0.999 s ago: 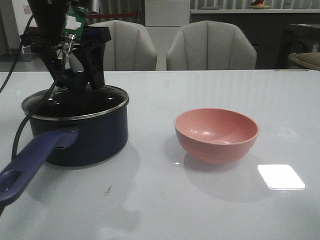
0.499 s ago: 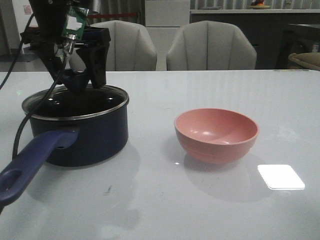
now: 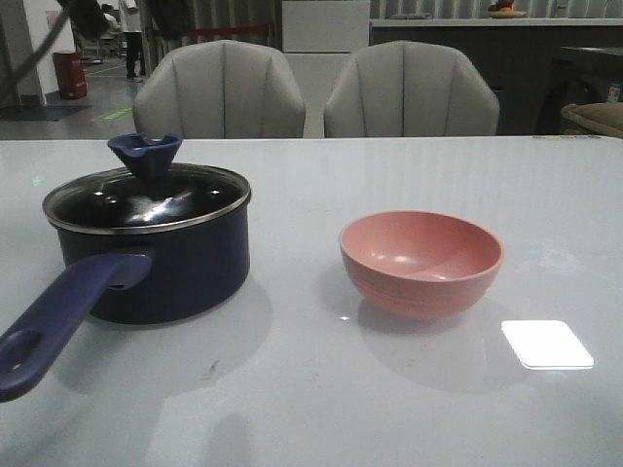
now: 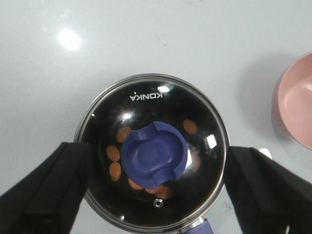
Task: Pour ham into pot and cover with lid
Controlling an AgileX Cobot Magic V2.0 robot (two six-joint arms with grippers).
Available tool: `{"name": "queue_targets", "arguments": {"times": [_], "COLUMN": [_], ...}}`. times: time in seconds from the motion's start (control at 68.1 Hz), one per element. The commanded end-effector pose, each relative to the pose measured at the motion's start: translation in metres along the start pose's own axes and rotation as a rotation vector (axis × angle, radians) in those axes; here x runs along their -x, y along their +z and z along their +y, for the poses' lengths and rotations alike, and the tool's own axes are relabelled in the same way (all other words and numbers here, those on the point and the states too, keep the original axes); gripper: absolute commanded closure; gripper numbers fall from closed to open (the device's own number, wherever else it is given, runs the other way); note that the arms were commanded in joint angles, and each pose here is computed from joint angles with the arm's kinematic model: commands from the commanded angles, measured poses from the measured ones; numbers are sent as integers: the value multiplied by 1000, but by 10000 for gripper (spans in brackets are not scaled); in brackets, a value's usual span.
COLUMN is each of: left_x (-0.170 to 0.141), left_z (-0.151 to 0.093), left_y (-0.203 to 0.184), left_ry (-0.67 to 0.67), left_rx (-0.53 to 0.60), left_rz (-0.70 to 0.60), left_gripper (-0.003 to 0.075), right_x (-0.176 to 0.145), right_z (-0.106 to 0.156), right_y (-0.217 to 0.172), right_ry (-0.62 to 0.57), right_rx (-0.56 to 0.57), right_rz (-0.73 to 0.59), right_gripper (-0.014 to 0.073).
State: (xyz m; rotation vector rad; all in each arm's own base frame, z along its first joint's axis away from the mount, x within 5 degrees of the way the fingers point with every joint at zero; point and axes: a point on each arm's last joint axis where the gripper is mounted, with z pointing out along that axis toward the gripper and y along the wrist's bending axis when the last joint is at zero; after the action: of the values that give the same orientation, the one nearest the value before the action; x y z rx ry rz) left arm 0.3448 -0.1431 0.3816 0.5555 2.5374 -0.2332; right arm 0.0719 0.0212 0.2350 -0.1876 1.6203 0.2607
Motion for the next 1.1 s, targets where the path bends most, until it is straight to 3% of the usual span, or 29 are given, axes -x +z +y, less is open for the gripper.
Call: {"name": "queue_targets", "arguments": {"times": [0.0,0.191,0.338,0.837,0.925,0.999,1.087], "left_x": [-5,-42,-80,-245,-272,-288,-304], "left_z": [-4,-8,-10,-17,-18,-18,-18], "left_y": [-57,-92,-97,-116,-115,-114,-112], "left_ry": [3,26,57,4,6,7,10], "left_rx": [2,11,22,13,19,21,23], "left_rz": [-193,-284,-316,-764,-841,-891,-943], "left_gripper": [136,136,136,141,211,318,517], "right_x": [17,17,17,17,17,17,17], "right_z": [-1,-1,-1,-1,-1,-1,-1], "right_y": [-1,-1,-1,-1,-1,-1,-1], "right_ry": [-17,-17,-17,-17,-17,-17,-17], "right_rx": [-14,-14,-14,-14,-14,-14,-14], "right_rz": [-102,-102,-102,-102,-102,-102,-102], "right_gripper": [437,437,437,437,437,437,437]}}
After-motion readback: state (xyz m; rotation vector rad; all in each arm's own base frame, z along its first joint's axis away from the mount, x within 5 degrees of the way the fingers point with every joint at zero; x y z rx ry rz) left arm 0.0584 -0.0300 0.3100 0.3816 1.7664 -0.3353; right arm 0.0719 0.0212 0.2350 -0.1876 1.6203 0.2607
